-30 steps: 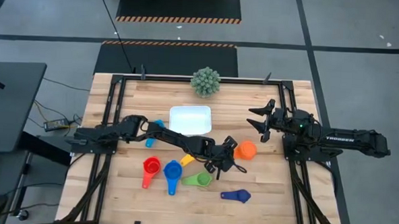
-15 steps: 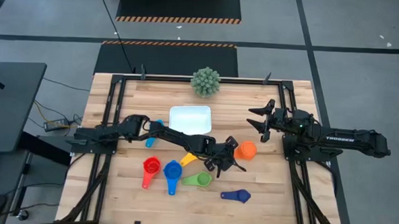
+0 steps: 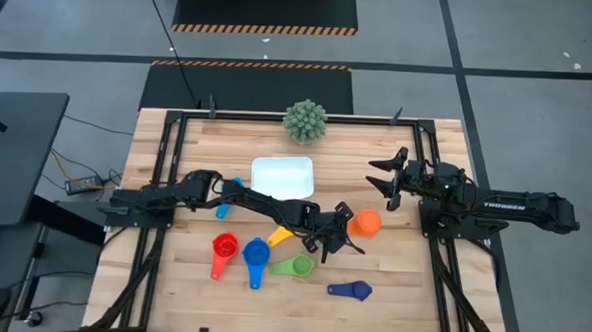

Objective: Nest measuring cups in basket
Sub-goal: Adjust the orange nesting cup

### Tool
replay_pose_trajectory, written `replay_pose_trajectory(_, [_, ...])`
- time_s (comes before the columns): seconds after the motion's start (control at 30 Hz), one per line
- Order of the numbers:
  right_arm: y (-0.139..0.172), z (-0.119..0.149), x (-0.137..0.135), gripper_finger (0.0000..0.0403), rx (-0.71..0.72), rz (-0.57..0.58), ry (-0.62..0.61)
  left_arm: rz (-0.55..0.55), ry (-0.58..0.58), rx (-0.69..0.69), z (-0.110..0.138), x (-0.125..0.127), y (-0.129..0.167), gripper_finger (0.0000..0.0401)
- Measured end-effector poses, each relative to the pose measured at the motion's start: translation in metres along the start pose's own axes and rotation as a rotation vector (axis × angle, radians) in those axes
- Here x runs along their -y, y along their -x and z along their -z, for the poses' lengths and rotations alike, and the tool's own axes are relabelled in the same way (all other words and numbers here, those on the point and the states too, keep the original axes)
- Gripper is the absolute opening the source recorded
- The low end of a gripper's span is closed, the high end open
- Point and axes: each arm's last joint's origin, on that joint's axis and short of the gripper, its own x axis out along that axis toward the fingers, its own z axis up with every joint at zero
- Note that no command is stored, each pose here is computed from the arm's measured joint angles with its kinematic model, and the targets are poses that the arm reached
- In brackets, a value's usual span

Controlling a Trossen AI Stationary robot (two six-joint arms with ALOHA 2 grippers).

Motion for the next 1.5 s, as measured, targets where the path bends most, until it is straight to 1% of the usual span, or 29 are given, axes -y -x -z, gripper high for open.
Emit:
replay_pose_trajectory(0.27, [0.000, 0.000, 0.000, 0.0229, 0.000, 0.000, 0.000, -0.004, 0.017, 0.003, 0.000, 0.000, 0.000, 0.0038])
replay_pose_trajectory(0.4, [0.000, 0.000, 0.000, 0.0229, 0.000, 0.000, 0.000, -0.007, 0.031, 0.004, -0.001, 0.000, 0.000, 0.0012])
replay_pose_trajectory(0.5, [0.000, 0.001, 0.000, 0.0229, -0.009, -0.009, -0.017, -0.007, 0.034, 0.004, -0.002, 0.001, 0.001, 0.0008])
replay_pose_trajectory(0.6, [0.000, 0.001, -0.001, 0.0229, -0.014, -0.049, -0.019, -0.018, 0.030, -0.012, -0.004, 0.002, 0.002, 0.0008])
replay_pose_trajectory(0.7, [0.000, 0.001, -0.001, 0.0229, -0.012, -0.046, -0.018, -0.020, 0.037, -0.011, -0.006, 0.002, 0.004, 0.0007])
replay_pose_trajectory(0.83, [0.000, 0.002, -0.001, 0.0229, -0.023, -0.044, -0.020, -0.007, 0.110, 0.010, -0.009, -0.005, 0.018, 0.0006])
replay_pose_trajectory(0.97, [0.000, 0.003, -0.001, 0.0229, -0.038, -0.045, -0.027, 0.048, 0.203, 0.057, -0.009, -0.016, 0.035, 0.0006])
replay_pose_trajectory(1.1, [-0.004, -0.006, -0.003, 0.0229, -0.167, -0.020, -0.026, 0.069, 0.280, 0.088, -0.009, -0.028, 0.054, 0.0005])
replay_pose_trajectory(1.17, [-0.006, -0.010, -0.005, 0.0229, -0.212, -0.010, -0.014, 0.087, 0.308, 0.079, -0.007, -0.031, 0.062, 0.0005])
replay_pose_trajectory(1.33, [-0.010, -0.015, -0.011, 0.0229, -0.240, -0.012, 0.022, 0.107, 0.363, 0.063, -0.005, -0.035, 0.075, 0.0005])
replay_pose_trajectory(1.5, [-0.015, -0.017, -0.017, 0.0229, -0.267, 0.024, 0.072, 0.126, 0.388, 0.038, 0.001, -0.027, 0.073, 0.0005])
